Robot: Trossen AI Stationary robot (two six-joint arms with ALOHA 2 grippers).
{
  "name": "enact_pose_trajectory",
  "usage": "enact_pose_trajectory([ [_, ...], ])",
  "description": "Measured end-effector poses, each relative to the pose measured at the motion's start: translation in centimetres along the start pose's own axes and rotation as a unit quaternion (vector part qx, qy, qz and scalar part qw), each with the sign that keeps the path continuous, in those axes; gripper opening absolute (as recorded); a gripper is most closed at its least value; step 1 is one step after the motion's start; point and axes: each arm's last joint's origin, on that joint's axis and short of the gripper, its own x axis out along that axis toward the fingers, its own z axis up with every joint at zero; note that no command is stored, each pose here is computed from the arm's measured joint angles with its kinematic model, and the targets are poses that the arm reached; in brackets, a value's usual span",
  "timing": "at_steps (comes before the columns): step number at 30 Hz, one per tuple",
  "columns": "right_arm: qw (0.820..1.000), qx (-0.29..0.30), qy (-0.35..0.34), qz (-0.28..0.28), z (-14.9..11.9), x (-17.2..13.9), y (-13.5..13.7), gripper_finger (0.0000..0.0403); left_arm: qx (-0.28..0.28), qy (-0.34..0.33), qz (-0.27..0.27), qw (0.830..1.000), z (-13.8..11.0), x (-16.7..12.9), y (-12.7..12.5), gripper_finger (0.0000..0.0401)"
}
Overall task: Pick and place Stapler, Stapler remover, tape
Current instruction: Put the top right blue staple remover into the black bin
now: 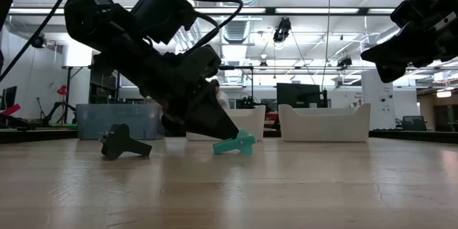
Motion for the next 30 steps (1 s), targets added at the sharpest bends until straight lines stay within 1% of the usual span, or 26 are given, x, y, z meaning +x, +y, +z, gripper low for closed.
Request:
enact_pose_trajectory([
  [6,1.000,0.000,0.000,0.000,0.0,0.0,0.0,0.0009,-0.002,-0.010,0.009,1.000,0.1,0.0,0.0,0.0015],
  [8,1.000,0.000,0.000,0.000,0.0,0.0,0.0,0.0009,-0.003,-0.014,0.011,1.000,0.1,0.0,0.1,0.0005],
  [13,1.000,0.000,0.000,0.000,0.0,0.0,0.0,0.0009,0.003,-0.019,0.015,1.000,0.2,0.0,0.1,0.0009],
  [19,1.000,0.000,0.000,0.000,0.0,0.0,0.0,0.0009,0.007,-0.027,0.019,0.999,0.4,-0.2,0.0,0.0004],
  [26,1.000,0.000,0.000,0.000,0.0,0.0,0.0,0.0009,0.011,-0.039,0.022,0.999,1.0,-0.8,-0.2,0.0003],
  [30,1.000,0.000,0.000,0.000,0.0,0.0,0.0,0.0009,0.014,-0.035,0.027,0.999,1.4,-1.4,-0.3,0.0002],
])
